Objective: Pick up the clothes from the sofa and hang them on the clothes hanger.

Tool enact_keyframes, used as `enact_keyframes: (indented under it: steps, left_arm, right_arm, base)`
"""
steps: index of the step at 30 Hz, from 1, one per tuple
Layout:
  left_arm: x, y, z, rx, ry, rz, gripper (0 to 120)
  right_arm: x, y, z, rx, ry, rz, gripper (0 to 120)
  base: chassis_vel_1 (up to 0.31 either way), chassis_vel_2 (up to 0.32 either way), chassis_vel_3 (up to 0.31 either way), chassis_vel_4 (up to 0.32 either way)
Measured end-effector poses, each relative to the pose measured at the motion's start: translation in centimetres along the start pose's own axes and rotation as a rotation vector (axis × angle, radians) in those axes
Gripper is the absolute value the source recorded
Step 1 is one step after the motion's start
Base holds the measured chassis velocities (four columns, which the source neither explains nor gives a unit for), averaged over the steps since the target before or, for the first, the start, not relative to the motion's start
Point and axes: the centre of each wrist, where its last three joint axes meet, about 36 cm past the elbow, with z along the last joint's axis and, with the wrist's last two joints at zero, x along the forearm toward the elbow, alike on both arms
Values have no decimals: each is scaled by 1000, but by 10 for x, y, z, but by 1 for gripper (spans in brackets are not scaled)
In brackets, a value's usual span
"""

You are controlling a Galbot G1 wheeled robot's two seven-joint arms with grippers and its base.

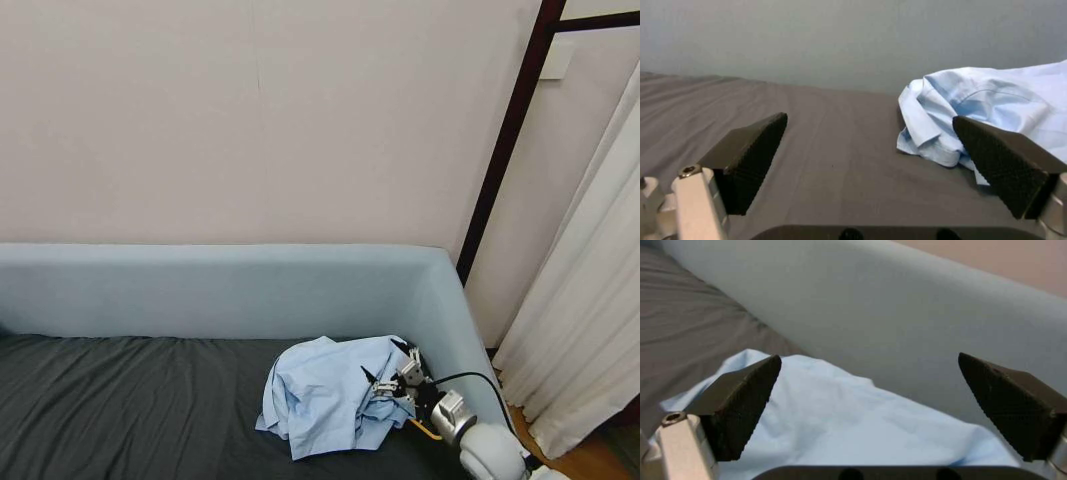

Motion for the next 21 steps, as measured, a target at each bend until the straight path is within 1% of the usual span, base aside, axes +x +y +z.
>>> enact_keyframes:
  steps: [1, 5, 10, 14, 18, 19, 21]
  left_arm:
    - [0, 0, 0, 0, 0, 0, 98]
    - [-6, 1, -1, 26, -6, -4, 98]
    - [-19, -1, -4, 31, -1, 4, 98]
    - [-23, 0, -9, 45, 8, 7, 98]
    - [-22, 12, -10, 54, 20, 18, 98]
    - [-22, 12, -10, 54, 20, 18, 98]
    - [-18, 26, -8, 42, 16, 26, 98]
  right_arm:
    - [0, 0, 0, 0, 0, 0, 100]
    - [-3, 22, 2, -30, 1, -30, 100]
    - [-2, 22, 3, -61, 9, -3, 100]
    - [5, 30, 2, -111, 23, -4, 100]
    - [6, 49, -2, -195, 40, -30, 100]
    - [6, 49, -2, -195, 40, -30, 100]
    - [3, 67, -5, -269, 61, -68, 100]
  base:
    - [0, 0, 0, 0]
    - [0, 0, 0, 0]
    - [0, 0, 0, 0]
    - [0, 0, 0, 0]
    - [0, 0, 0, 0]
    - [0, 0, 0, 0]
    - [0, 0, 0, 0]
